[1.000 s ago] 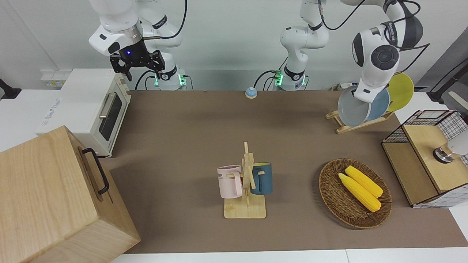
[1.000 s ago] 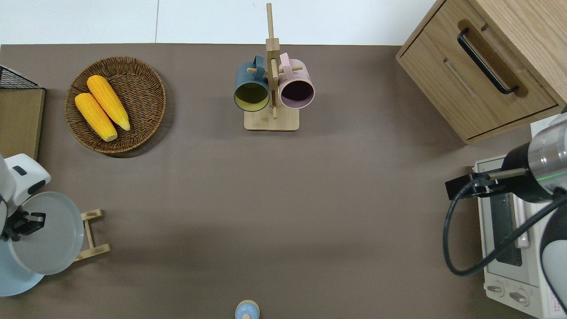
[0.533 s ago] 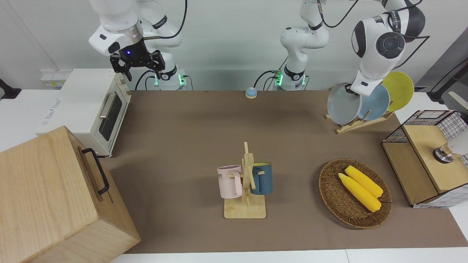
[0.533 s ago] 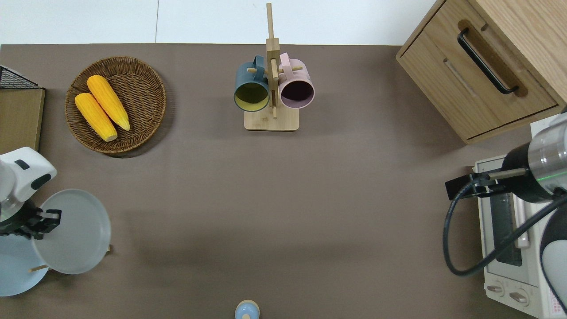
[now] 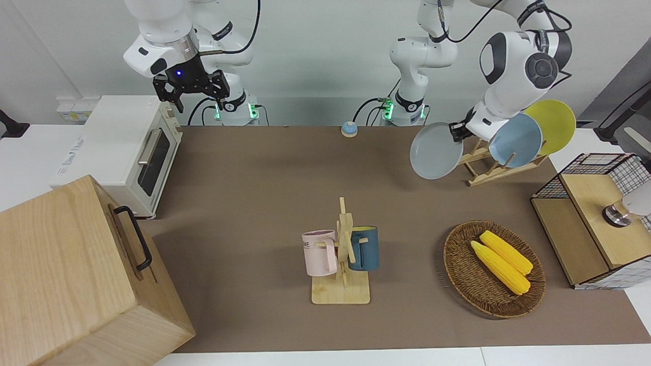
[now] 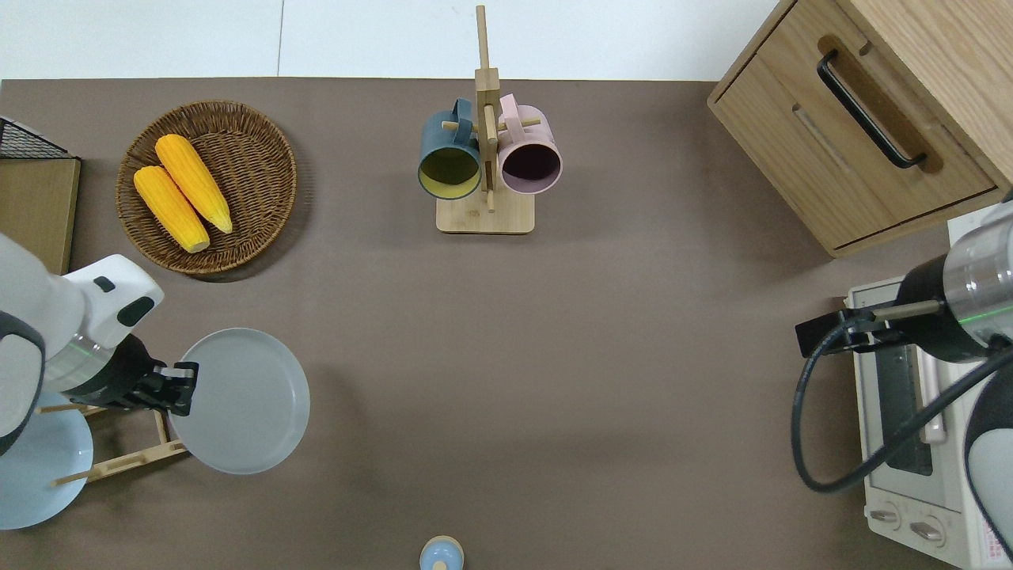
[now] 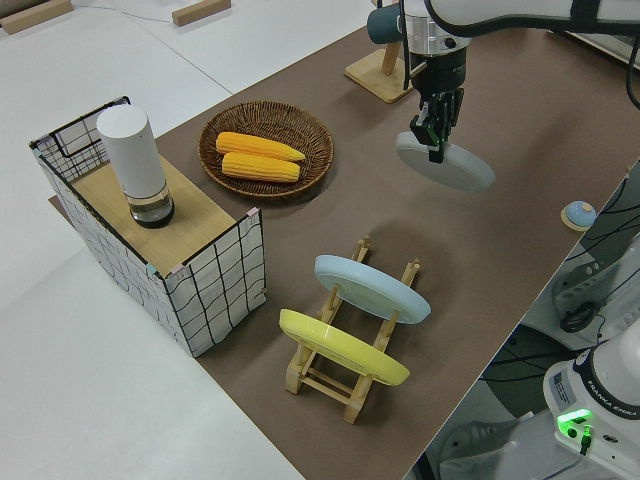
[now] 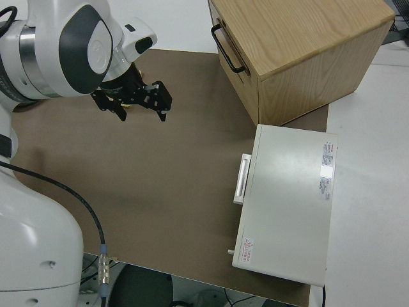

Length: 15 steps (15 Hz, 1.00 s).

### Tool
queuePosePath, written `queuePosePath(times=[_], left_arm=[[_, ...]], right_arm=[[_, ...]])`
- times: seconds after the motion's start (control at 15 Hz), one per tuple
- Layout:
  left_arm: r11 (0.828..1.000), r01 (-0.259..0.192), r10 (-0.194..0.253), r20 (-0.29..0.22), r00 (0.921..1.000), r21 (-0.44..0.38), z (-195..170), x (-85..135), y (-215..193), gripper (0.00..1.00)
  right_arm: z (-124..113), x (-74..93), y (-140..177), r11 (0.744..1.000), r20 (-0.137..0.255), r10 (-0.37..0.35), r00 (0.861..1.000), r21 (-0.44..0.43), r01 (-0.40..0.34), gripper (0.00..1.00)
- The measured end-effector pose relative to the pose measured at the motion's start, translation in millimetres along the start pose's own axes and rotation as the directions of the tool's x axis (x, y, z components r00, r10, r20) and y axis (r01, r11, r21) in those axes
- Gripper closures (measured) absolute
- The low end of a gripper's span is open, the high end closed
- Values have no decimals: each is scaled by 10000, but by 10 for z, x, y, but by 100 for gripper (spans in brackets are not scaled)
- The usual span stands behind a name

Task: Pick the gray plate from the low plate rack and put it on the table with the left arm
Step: 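Carry the gray plate away from the rack and lower it onto the table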

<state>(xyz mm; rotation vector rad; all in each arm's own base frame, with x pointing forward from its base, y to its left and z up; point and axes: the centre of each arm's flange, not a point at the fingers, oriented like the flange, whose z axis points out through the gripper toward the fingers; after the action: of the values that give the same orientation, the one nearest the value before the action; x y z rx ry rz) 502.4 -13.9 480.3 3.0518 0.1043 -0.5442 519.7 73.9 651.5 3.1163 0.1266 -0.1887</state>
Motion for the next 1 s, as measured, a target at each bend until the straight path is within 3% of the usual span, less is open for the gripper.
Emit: queuePosePath(times=[0.2,0.53,0.73,1.0], left_arm=[[9973,-36,46,139,9999,-737,343,154,153,88],[9979,-126,190,998,9948,-635,864,388,324,88],[9989,-116,165,1067,9941,-463,904,415,291,81],[9995,-5,26,674,9977,-313,714,457,171,45]], right_arm=[[0,0,0,10000,0,0,10000,0,0,1],[0,0,0,10000,0,0,10000,0,0,1],[0,0,0,10000,0,0,10000,0,0,1],[0,0,0,10000,0,0,10000,0,0,1]])
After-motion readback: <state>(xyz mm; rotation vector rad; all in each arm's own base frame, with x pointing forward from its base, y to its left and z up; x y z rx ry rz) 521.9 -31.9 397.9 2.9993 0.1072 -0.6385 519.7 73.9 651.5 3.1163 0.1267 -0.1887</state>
